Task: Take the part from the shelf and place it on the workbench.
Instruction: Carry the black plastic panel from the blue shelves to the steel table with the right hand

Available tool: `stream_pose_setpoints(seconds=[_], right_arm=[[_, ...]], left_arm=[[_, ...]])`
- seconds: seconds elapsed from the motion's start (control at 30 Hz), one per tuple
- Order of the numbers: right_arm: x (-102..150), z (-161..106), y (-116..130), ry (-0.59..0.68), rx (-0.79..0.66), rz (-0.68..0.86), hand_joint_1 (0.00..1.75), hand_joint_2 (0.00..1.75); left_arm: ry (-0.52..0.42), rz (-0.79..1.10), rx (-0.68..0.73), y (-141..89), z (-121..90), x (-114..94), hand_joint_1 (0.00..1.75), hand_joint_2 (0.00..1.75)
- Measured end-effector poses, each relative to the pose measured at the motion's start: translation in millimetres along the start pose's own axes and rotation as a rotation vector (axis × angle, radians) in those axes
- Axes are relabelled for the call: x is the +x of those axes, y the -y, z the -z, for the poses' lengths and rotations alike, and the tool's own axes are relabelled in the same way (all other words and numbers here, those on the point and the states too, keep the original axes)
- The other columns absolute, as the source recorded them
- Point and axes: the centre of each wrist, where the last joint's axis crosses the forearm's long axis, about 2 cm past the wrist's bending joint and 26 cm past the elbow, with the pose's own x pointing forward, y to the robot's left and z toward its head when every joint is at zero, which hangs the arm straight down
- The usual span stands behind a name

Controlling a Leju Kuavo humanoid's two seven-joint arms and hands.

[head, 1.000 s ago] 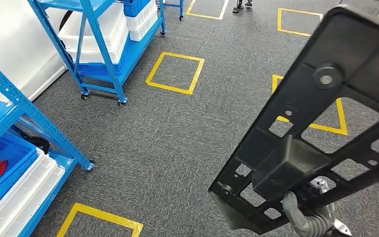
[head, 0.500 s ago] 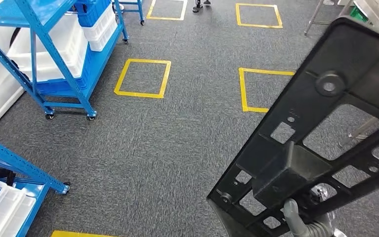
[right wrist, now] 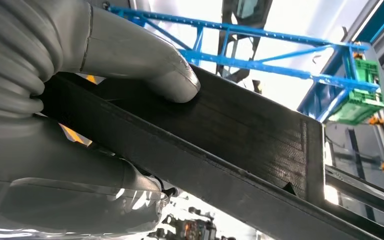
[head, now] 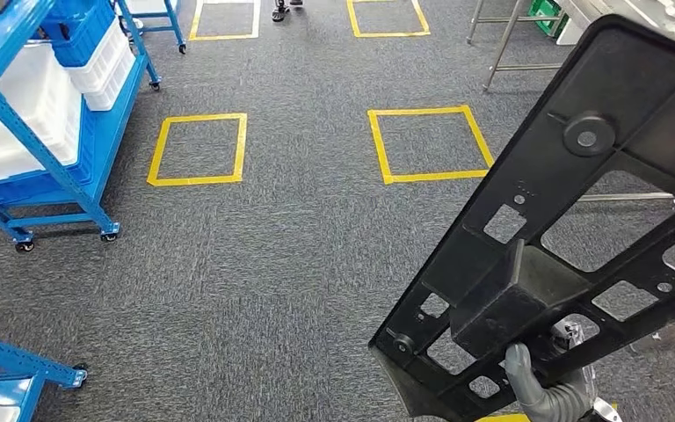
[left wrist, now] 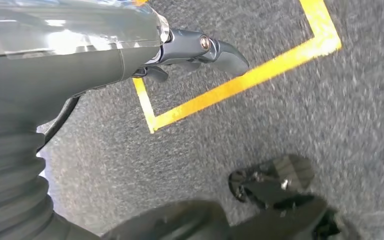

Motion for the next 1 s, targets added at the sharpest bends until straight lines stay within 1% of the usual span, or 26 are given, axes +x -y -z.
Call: stream_pose_setpoints(seconds=[0.17,0.37,0.53,0.7,0.83,1.0], right_arm=[[1,4,1,0.011,0.006,-0.008,1.75,1.75],[-5,27,10,0.055,0.004,-0.003,1.75,1.75],[-7,40,15,0.102,-0.015,-0.008,1.75,1.75],[-6,43,15,0.118,-0.021,-0.019,1.75,1.75],[-5,43,15,0.110,-0.018,-0.033,1.75,1.75],[0,43,13,0.118,-0.015,-0.042,1.75,1.75]], left_arm=[[-0.010,-0.009,-0.008,2,0,3,0.00,1.75],[0.004,-0.017,-0.006,2,0,9,0.00,1.75],[0.032,-0.016,0.004,3,0,8,0.00,1.75],[0.054,-0.016,0.004,3,0,10,0.00,1.75],[0.048,-0.010,-0.004,6,-1,7,0.00,1.75],[0.043,-0.006,-0.030,12,-3,9,0.00,1.75]])
